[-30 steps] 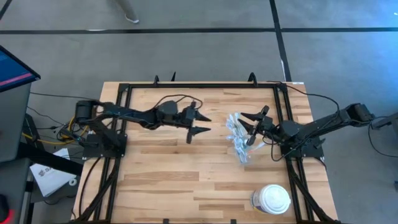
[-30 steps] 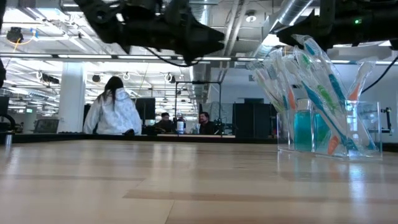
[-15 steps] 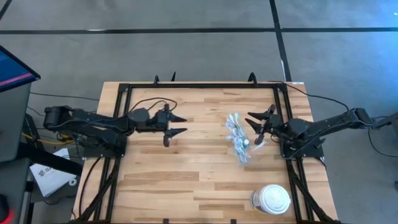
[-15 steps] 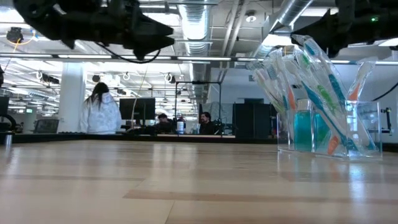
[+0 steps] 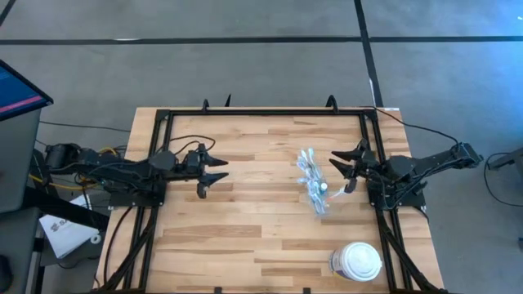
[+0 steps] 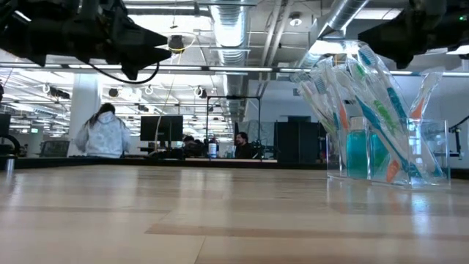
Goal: Pick & Place toothbrushing station
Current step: Return to Home Position
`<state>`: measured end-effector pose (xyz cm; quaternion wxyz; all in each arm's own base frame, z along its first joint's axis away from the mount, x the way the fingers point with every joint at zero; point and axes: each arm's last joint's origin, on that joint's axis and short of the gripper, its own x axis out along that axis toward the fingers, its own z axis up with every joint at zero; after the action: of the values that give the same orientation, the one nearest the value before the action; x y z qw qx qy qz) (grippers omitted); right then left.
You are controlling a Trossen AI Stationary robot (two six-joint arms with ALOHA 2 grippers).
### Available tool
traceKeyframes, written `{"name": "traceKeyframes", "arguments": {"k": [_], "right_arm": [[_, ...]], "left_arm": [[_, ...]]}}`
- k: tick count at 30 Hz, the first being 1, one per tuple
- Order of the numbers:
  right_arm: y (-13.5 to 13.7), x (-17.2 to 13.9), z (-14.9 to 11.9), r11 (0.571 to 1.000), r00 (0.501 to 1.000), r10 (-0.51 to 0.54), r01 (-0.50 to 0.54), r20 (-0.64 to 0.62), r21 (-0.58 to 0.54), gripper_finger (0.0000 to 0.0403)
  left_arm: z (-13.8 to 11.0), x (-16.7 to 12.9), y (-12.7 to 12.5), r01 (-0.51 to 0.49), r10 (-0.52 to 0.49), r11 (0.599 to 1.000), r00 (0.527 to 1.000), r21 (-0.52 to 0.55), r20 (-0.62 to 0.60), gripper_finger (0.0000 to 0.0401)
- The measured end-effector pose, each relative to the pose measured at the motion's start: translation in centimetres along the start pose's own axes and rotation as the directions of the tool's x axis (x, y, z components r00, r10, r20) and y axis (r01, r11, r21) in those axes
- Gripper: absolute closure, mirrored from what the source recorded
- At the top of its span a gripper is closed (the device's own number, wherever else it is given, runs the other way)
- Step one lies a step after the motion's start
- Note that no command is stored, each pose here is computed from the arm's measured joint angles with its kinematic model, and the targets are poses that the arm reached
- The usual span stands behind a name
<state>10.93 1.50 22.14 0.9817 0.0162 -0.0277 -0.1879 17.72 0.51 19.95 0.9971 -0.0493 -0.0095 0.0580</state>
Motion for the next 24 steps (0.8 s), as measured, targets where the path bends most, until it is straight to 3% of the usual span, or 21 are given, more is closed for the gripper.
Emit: {"name": "traceKeyframes", "arguments": {"k": [24], "right_arm": [[-0.6, -2.8, -1.0, 0.987, 0.985, 0.158, -0.156, -0.072, 0.032, 0.028]], "left_arm": [[-1.8, -2.3, 0.5, -0.003, 0.002, 0.999, 1.0, 0.037, 0.013, 0.0219]]}}
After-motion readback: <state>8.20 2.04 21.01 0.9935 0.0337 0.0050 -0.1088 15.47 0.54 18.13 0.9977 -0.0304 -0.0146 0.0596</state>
